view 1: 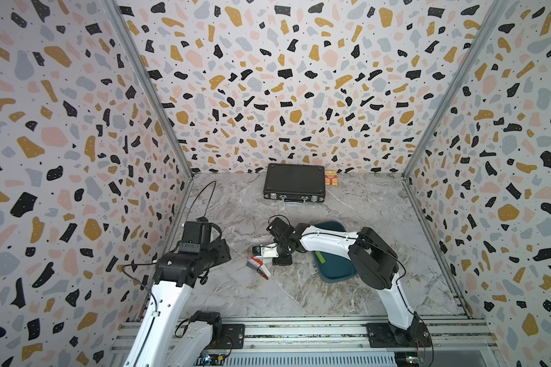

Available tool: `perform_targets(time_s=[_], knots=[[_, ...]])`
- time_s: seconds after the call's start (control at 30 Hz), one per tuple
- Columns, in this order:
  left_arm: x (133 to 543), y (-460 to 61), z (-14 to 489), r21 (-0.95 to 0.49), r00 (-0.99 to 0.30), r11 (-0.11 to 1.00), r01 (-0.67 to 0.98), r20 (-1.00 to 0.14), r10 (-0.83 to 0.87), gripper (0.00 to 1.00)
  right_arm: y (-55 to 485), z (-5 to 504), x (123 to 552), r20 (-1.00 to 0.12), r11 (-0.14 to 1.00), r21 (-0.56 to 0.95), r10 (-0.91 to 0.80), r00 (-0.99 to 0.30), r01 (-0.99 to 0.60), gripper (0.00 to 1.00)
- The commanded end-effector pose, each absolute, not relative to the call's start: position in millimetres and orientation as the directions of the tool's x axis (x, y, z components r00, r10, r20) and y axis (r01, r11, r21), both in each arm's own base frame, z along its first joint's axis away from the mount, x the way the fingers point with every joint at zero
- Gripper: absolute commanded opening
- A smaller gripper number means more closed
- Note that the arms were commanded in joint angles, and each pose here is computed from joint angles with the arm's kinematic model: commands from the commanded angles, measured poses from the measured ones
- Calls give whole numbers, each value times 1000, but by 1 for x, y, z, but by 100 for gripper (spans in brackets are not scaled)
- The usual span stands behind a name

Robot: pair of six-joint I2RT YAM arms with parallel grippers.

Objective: Put the usb flash drive into the storage box
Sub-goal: Pick up the USB flash from the center of the board, then place the USB flash in the storage box.

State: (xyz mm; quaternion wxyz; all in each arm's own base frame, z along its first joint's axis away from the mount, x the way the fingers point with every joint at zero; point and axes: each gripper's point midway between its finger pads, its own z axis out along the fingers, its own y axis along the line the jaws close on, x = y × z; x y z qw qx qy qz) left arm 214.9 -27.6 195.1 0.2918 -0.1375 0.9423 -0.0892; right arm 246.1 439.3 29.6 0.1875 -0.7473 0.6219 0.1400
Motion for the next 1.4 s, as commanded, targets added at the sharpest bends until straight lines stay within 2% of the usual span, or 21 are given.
perform_targets(time_s=[0.0,0.13,0.3,0.6,0.7,0.87,1.03,1.17,1.37], knots=[[218,-29,196,-260,-784,947,-192,-540,-307,57,443,29,242,-442,-155,-78,-880,174,-985,37],[219,-30,196,-261,-784,946,-191,-540,-307,57,445,25,242,-443,-140,-60,-883,152,-988,33],[219,-30,195,-261,-785,946,-191,-538,-307,57,451,36,244,-470,-106,-55,-875,119,-993,22],[218,-31,194,-264,-788,946,-188,-535,-306,57,454,108,255,-579,29,-91,-815,29,-995,18],[219,-32,194,-266,-789,947,-182,-535,-302,57,436,138,267,-618,140,-87,-784,-57,-986,16],[217,-41,187,-254,-824,953,-163,-497,-274,57,369,169,304,-685,435,-30,-665,-299,-900,17],[220,-68,176,-278,-838,952,-125,-485,-251,59,270,144,331,-618,736,10,-527,-583,-676,18],[222,-84,150,-267,-863,955,-132,-442,-244,59,218,104,332,-541,846,66,-415,-732,-529,18],[224,-97,118,-217,-898,965,-144,-381,-220,60,202,69,330,-447,873,48,-415,-792,-485,20]])
